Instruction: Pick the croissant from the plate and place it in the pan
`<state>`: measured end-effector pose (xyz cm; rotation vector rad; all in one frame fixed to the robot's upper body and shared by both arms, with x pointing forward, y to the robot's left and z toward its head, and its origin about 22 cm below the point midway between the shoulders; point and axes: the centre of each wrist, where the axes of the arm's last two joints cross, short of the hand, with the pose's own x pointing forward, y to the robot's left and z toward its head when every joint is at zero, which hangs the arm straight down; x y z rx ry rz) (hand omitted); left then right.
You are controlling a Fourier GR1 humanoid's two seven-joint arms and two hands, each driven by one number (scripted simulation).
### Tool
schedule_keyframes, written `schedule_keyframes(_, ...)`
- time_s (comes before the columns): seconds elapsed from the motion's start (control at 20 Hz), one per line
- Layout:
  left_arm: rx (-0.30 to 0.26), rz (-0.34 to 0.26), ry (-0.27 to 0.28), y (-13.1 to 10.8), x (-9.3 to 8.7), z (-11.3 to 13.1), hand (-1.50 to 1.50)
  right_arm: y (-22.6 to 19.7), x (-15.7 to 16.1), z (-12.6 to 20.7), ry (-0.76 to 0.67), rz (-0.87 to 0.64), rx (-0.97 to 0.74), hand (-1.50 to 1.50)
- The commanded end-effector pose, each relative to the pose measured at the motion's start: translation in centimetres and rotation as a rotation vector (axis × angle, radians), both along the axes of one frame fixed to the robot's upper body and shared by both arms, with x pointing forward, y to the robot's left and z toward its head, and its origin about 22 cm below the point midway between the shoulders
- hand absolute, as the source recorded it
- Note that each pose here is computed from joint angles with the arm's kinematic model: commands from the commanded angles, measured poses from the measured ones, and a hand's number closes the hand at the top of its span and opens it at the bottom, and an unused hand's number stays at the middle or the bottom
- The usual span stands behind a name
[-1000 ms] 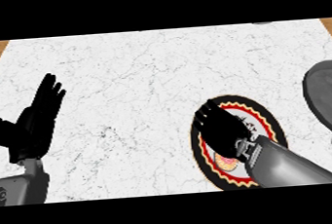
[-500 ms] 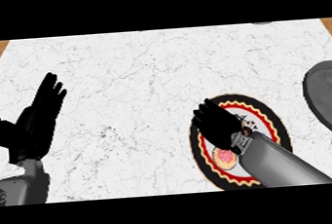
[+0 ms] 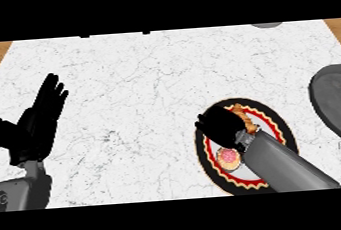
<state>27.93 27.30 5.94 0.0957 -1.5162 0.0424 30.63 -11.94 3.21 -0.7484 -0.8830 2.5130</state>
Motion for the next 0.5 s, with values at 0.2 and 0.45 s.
schedule_keyframes(0.2,-0.018,-0.018,0.012,0.3,-0.1,0.4,0.00,-1.3,1.9,-1.7,0.057,0.016,0.002,1.50)
schedule_keyframes(0.45,0.008,0.004,-0.008,0.3,-0.7,-1.0,0.00,-2.5,0.6,-2.1,0.074,0.024,0.099,1.50)
